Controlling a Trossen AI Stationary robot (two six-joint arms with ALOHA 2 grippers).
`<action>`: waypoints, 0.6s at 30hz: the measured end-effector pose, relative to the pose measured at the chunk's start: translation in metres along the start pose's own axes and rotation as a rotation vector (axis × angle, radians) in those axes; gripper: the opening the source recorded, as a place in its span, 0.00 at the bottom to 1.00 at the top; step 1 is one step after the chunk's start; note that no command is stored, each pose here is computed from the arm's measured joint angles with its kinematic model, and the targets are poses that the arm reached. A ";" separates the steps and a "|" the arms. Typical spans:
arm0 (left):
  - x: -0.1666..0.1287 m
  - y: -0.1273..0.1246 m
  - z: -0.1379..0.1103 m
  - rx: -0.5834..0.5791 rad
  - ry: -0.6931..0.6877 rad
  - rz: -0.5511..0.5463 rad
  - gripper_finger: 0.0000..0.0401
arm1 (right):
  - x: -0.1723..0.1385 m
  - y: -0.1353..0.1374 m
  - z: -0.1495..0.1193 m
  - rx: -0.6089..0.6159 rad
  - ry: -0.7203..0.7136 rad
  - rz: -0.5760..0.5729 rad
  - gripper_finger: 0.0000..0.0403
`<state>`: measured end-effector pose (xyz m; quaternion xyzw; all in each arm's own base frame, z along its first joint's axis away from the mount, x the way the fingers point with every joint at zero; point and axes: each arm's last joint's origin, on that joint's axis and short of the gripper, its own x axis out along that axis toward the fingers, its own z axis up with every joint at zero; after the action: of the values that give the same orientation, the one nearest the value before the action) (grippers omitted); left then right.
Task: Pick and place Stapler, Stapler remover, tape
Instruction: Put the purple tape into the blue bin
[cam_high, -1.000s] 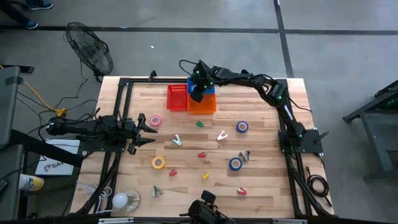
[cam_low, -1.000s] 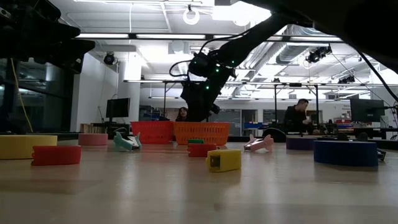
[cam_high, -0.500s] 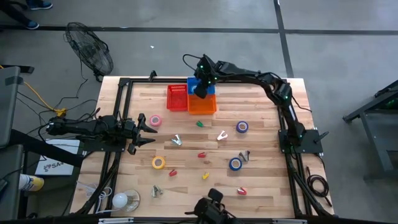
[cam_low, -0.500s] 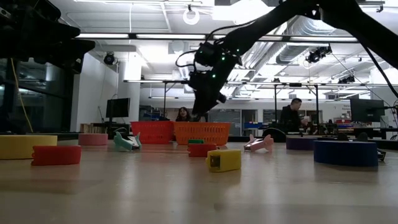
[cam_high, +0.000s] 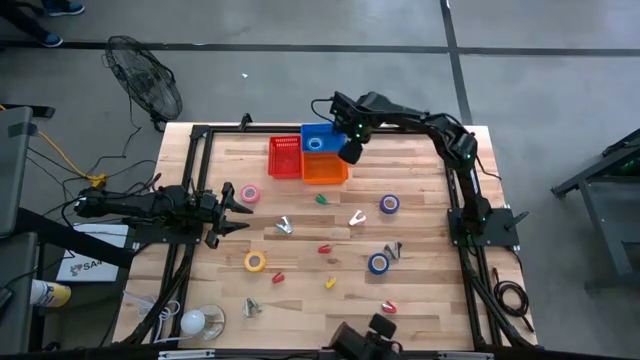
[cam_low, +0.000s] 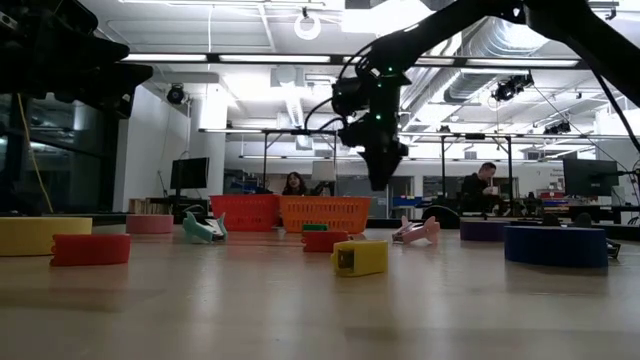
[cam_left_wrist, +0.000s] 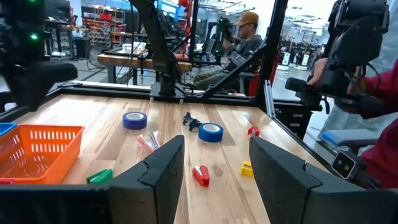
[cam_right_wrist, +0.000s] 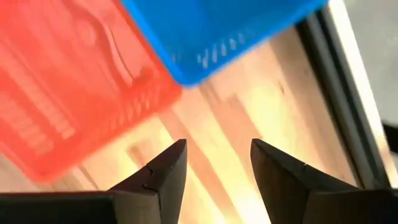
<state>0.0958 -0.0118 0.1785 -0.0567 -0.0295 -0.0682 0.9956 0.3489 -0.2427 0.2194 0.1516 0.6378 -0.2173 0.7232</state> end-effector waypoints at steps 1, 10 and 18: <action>0.000 0.000 0.000 0.000 0.000 0.000 0.45 | 0.000 0.000 -0.002 0.004 0.020 -0.009 0.42; 0.000 0.000 0.000 0.000 0.000 0.000 0.45 | 0.002 0.001 -0.015 0.032 0.129 -0.051 0.42; 0.000 0.000 0.000 0.000 0.000 0.000 0.45 | 0.014 0.005 -0.062 0.040 0.205 -0.050 0.42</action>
<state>0.0958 -0.0118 0.1785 -0.0567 -0.0294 -0.0682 0.9956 0.2994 -0.2092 0.1966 0.1715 0.7075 -0.2313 0.6454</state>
